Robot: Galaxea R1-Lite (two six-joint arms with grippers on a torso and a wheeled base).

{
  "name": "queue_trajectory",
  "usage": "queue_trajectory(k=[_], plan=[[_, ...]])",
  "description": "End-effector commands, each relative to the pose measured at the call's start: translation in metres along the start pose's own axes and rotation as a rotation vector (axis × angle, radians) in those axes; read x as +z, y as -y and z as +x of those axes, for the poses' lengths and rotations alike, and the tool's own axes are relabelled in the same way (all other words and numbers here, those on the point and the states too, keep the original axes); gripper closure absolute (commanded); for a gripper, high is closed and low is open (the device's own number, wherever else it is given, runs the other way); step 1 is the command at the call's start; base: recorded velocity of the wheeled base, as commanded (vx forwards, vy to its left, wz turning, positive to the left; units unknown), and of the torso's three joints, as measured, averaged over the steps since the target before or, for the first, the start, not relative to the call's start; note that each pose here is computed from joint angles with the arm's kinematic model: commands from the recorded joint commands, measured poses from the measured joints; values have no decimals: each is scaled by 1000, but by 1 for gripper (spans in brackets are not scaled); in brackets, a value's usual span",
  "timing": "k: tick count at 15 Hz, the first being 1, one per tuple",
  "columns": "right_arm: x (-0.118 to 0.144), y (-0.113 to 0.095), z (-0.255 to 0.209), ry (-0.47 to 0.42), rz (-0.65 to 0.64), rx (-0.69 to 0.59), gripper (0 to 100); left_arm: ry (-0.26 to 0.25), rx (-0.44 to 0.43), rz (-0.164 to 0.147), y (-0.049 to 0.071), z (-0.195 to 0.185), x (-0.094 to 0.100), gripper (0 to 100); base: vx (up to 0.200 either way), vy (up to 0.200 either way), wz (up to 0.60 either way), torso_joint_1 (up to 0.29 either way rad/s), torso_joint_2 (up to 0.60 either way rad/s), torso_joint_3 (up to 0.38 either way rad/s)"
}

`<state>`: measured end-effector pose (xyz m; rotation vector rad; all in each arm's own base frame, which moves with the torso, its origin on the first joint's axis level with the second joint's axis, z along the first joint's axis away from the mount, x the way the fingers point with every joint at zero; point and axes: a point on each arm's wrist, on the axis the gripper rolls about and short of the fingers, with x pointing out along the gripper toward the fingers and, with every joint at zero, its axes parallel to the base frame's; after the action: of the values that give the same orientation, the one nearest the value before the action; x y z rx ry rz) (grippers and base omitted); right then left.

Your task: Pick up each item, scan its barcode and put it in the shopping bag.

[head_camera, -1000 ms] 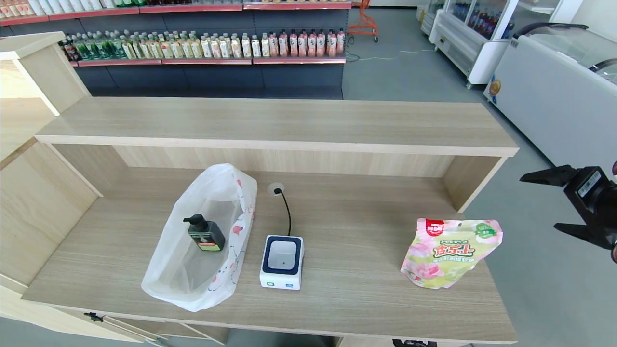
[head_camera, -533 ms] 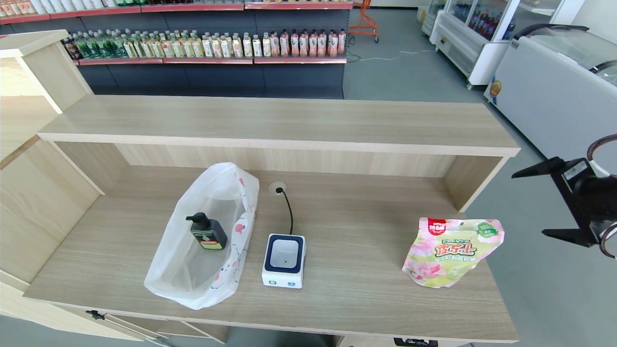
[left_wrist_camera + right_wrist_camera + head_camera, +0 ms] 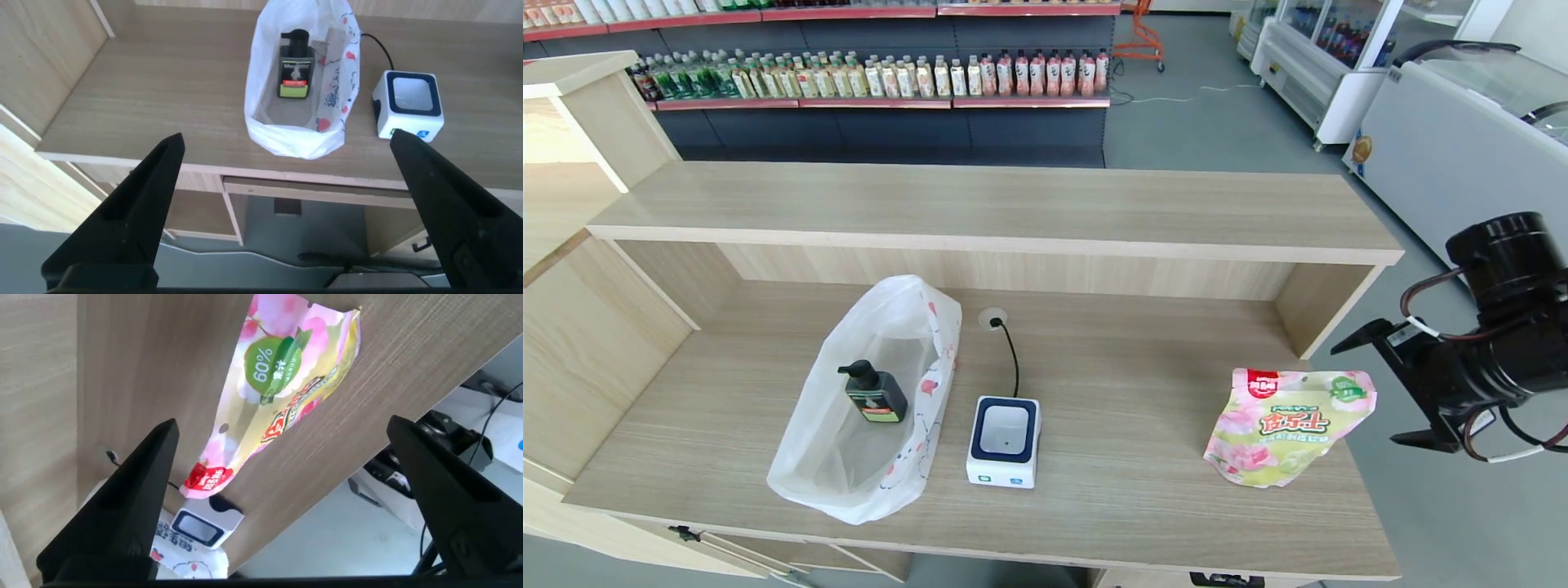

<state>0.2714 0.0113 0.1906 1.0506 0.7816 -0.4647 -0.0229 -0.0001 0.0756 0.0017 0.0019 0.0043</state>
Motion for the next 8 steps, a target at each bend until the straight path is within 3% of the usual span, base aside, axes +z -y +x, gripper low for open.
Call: queue_trajectory(k=[1,8], plan=[[-2,2,19,-18,1,-55,0,0,0,0,0,0,0,0,0,0,0,0,0,0],[-12,-12,57,-36,-33,-104,0,0,0,0,0,0,0,0,0,0,0,0,0,0]])
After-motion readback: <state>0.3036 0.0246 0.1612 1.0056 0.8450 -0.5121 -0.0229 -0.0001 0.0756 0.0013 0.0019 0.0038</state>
